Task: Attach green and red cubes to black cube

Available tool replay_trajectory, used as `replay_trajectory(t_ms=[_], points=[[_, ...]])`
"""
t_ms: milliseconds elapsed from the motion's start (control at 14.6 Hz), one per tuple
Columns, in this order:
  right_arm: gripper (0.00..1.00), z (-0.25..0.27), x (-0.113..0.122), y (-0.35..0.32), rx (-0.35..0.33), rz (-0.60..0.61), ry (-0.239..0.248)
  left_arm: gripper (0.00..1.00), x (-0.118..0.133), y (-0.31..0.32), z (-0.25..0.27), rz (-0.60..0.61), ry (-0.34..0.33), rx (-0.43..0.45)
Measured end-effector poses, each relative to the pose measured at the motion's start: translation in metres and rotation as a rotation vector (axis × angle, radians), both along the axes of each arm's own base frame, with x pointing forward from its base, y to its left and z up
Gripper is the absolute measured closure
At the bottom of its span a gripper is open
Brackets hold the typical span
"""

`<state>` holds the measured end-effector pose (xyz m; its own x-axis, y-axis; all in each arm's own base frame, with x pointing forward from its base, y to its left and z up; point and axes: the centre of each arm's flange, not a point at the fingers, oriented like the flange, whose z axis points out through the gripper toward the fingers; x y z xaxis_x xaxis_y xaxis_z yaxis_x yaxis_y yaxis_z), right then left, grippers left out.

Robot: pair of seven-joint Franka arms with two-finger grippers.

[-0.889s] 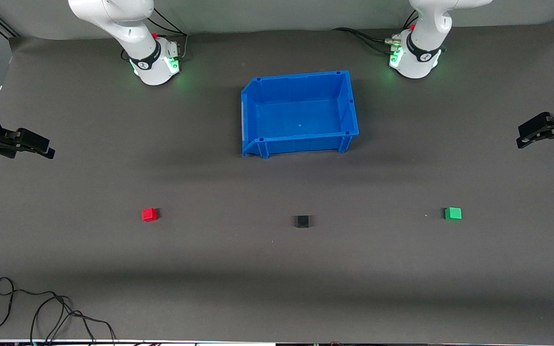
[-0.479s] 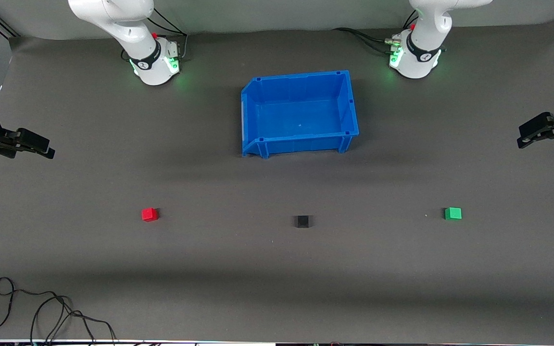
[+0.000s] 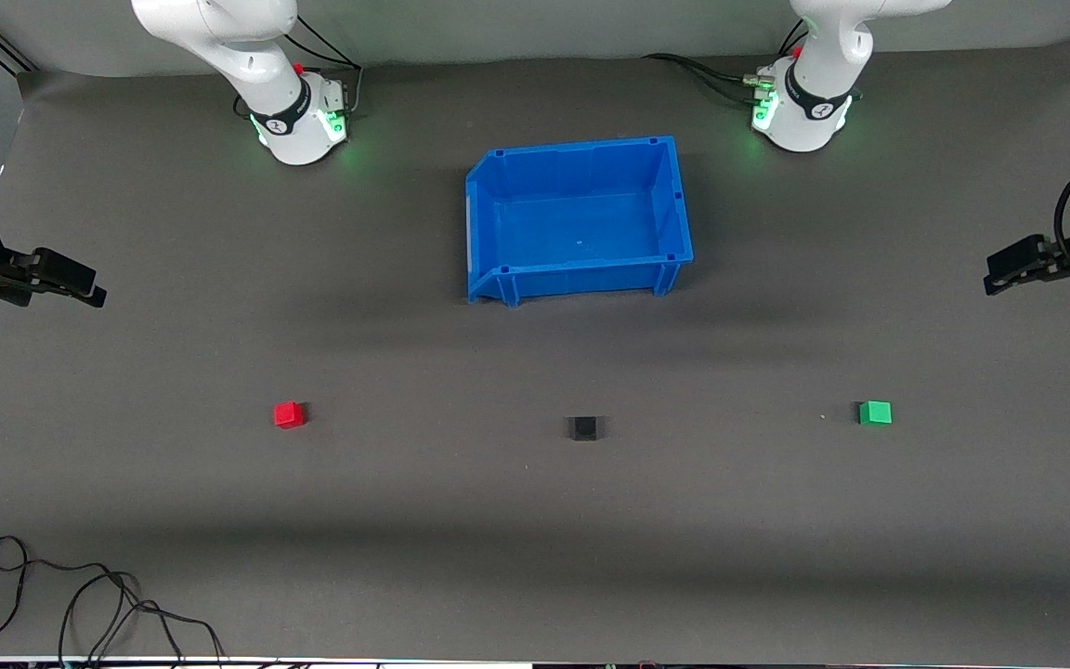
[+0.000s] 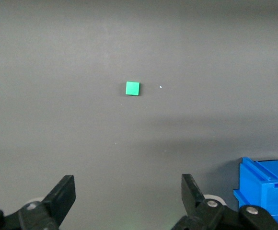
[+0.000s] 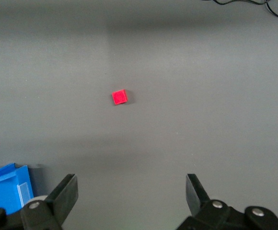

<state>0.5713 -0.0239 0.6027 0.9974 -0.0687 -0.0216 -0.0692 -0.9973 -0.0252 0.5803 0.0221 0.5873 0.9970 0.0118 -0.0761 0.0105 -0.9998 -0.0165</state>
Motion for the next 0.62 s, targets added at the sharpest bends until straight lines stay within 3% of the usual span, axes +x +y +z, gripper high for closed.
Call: replay_trajectory(t_ms=[274, 615], points=[[0.00, -0.002, 0.004, 0.001, 0.000, -0.069, -0.002, 0.00, 0.004, 0.031, -0.034, 0.114, 0.059, 0.003], [0.00, -0.007, 0.017, 0.007, 0.008, -0.486, 0.008, 0.01, 0.017, 0.069, -0.077, 0.249, 0.103, 0.008]])
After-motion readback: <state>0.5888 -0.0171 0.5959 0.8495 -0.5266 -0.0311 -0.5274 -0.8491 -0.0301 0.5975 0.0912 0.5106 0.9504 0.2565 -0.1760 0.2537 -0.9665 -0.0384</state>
